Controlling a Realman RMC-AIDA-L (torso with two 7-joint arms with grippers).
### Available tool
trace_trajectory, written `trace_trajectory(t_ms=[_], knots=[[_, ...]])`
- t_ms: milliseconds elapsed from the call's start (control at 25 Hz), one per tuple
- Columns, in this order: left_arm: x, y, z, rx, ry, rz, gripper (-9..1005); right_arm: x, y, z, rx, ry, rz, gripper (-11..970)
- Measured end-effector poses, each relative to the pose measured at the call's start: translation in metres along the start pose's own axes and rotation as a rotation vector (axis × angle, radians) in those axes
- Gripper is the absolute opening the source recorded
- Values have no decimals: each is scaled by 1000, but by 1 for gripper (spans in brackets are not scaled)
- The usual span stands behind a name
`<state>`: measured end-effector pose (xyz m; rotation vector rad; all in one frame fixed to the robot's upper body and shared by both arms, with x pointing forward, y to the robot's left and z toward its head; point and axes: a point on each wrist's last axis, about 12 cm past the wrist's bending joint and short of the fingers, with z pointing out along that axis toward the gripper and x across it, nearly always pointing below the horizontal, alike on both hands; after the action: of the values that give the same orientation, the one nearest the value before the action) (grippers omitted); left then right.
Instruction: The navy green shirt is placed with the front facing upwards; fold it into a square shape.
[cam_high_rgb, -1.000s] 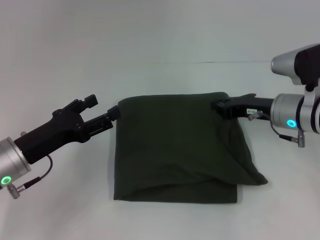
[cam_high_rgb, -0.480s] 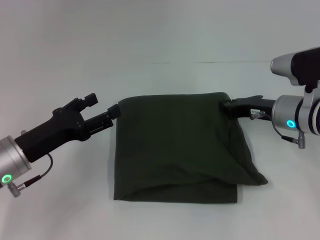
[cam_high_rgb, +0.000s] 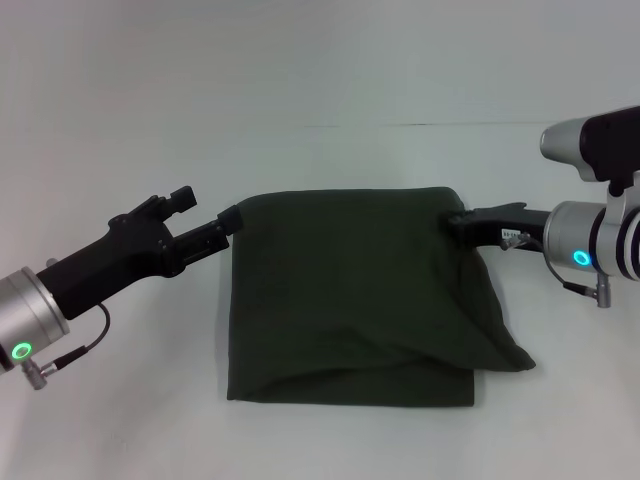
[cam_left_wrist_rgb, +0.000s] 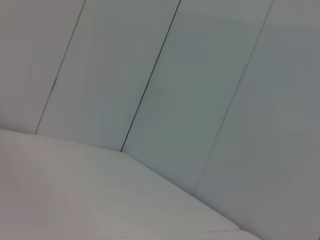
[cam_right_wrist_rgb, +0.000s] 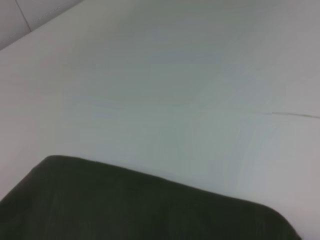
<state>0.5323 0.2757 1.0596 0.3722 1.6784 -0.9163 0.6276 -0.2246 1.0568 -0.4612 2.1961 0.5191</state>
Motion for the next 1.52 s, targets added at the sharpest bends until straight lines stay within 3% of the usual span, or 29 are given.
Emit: trace_trajectory(t_ms=[360,560,840,1160,1520], knots=[[0,1,0,-9,0,-6,951,-7,5,-7,-62,-46,-6,76],[1,4,1,-34,7,-25,951,-23,7,-22,-146,-138,5,79],[-1,12,5,-93,21,-88,950,-27,5,-41,-240,-195,39,82],[-6,25,14,-185,51,-155,937,-19,-7,-73,-368,-199,60,211],[-11,26,15,-173,61,-153,939,-6,-15,-100,-461,-163,-25,400]])
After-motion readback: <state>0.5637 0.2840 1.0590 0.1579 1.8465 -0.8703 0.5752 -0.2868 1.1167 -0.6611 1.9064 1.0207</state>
